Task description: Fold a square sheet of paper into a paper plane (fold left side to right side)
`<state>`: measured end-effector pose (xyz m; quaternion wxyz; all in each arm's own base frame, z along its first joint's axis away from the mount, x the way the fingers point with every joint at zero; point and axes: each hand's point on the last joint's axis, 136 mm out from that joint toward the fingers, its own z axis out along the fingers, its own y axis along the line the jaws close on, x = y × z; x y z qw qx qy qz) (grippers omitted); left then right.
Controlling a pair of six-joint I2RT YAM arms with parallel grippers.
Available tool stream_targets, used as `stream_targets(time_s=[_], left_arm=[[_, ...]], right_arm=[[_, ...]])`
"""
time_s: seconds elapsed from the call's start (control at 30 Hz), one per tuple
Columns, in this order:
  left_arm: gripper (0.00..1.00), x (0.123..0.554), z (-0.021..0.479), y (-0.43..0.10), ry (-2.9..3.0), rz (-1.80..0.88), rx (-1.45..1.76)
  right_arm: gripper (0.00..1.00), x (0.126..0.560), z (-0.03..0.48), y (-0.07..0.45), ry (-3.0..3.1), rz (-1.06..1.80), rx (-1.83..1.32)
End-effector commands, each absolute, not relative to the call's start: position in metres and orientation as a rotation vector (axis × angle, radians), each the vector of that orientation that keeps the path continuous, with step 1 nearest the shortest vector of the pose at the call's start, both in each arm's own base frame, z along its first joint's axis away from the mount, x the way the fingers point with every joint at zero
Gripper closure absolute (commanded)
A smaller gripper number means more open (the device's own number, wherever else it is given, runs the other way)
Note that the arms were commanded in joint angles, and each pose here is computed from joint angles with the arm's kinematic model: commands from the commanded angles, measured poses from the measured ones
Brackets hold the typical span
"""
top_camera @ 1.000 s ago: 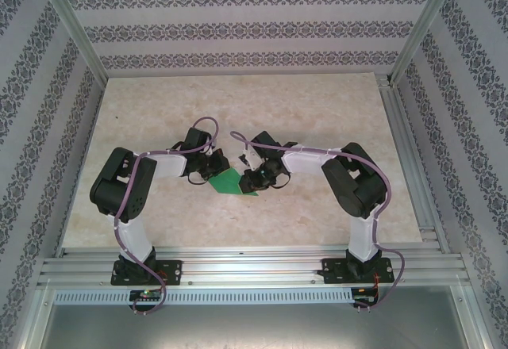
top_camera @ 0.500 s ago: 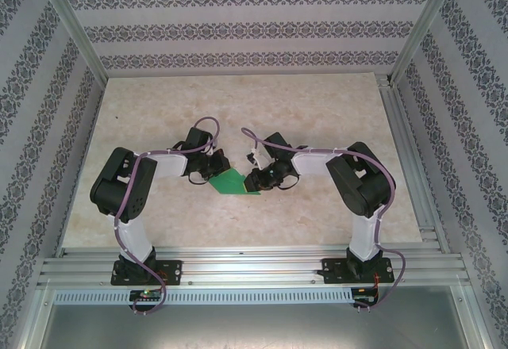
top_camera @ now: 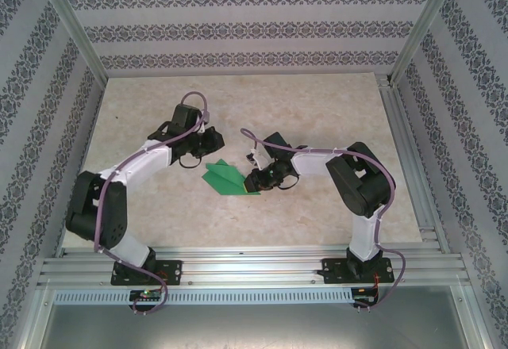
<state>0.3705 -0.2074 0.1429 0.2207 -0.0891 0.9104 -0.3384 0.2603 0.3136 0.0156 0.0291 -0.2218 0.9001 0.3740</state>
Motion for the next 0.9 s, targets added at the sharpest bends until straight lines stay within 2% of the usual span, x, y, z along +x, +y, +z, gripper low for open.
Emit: stream_targets(time_s=[0.0, 0.17, 0.43, 0.87], left_arm=[[0.89, 0.348, 0.133, -0.218, 2.553, -0.991, -0.2], [0.93, 0.32, 0.101, -0.255, 2.587, -1.136, -0.187], [0.96, 0.316, 0.068, -0.28, 2.627, -1.152, -0.197], [0.96, 0.303, 0.025, -0.266, 2.717, -1.011, -0.281]], right_arm=[[0.78, 0.212, -0.046, 0.264, 3.142, 0.866, -0.604], [0.78, 0.212, -0.048, 0.266, 3.152, 0.837, -0.625], [0.78, 0.212, -0.047, 0.266, 3.159, 0.808, -0.63], [0.78, 0.21, -0.05, 0.262, 3.176, 0.771, -0.636]])
